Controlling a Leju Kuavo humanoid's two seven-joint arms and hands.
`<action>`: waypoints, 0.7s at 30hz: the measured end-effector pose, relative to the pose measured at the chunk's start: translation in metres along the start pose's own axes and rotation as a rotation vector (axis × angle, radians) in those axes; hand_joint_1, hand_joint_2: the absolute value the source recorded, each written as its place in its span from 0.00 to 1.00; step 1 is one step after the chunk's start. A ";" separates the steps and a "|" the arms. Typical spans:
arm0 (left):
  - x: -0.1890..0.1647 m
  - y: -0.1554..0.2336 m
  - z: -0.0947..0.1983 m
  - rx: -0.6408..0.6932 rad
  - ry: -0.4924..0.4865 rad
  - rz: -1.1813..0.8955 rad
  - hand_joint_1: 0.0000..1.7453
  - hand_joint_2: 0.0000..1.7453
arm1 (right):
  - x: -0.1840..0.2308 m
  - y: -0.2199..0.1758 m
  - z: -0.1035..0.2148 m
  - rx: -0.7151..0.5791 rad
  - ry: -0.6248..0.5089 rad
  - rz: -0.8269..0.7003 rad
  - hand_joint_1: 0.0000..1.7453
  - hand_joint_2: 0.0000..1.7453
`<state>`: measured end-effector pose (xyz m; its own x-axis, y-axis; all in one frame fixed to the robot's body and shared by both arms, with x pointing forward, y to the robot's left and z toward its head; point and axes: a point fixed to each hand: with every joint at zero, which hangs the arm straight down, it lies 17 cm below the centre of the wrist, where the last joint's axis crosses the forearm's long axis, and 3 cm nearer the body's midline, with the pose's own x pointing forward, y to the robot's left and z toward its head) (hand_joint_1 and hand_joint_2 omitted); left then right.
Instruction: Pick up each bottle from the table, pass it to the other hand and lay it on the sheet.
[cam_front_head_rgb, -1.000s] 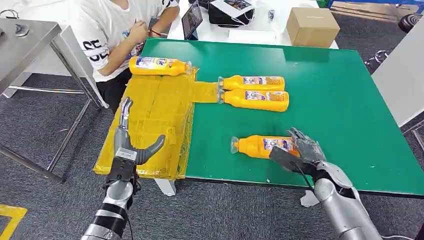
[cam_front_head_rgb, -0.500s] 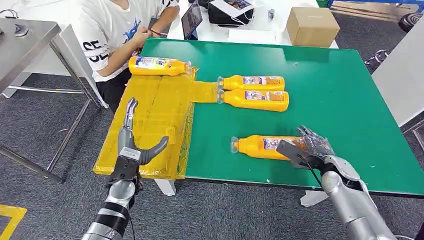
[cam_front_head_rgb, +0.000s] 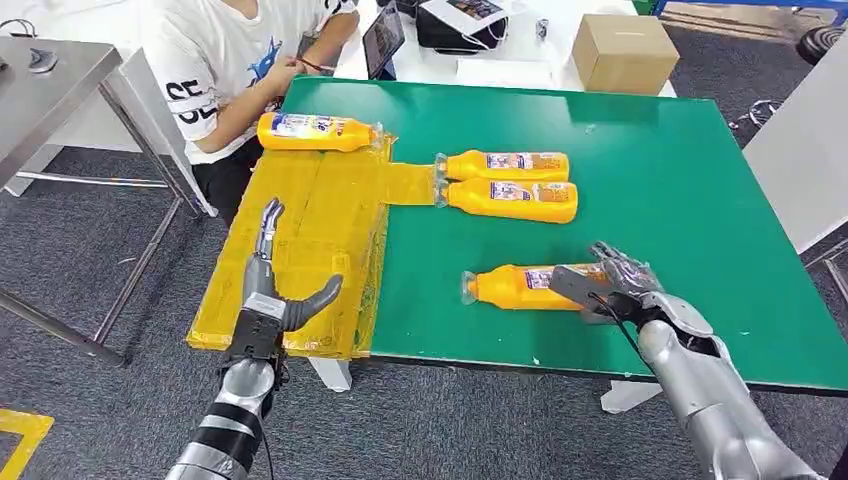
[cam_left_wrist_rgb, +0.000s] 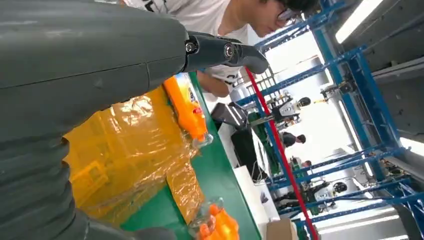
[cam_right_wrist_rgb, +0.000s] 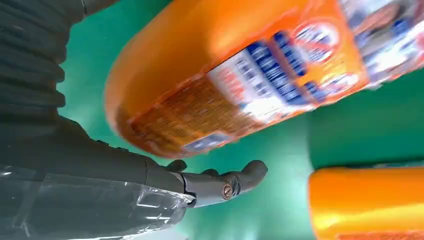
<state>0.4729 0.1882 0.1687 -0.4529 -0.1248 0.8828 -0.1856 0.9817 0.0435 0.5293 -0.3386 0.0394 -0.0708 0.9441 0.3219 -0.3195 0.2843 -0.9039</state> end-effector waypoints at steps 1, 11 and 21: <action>0.000 -0.002 0.000 -0.004 0.001 0.003 0.00 1.00 | 0.004 0.003 -0.002 0.012 -0.013 0.000 0.00 1.00; -0.003 -0.021 -0.002 -0.042 0.018 0.032 0.00 1.00 | 0.055 0.030 -0.014 0.118 -0.173 0.012 0.00 1.00; -0.009 -0.026 0.002 -0.057 0.036 0.031 0.00 1.00 | 0.062 0.038 -0.016 0.152 -0.191 0.020 0.00 1.00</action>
<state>0.4803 0.1640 0.1589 -0.4256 -0.0895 0.9005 -0.1216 0.9917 0.0411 0.5277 -0.2668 0.0208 -0.2512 0.8964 0.3651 -0.4539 0.2241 -0.8624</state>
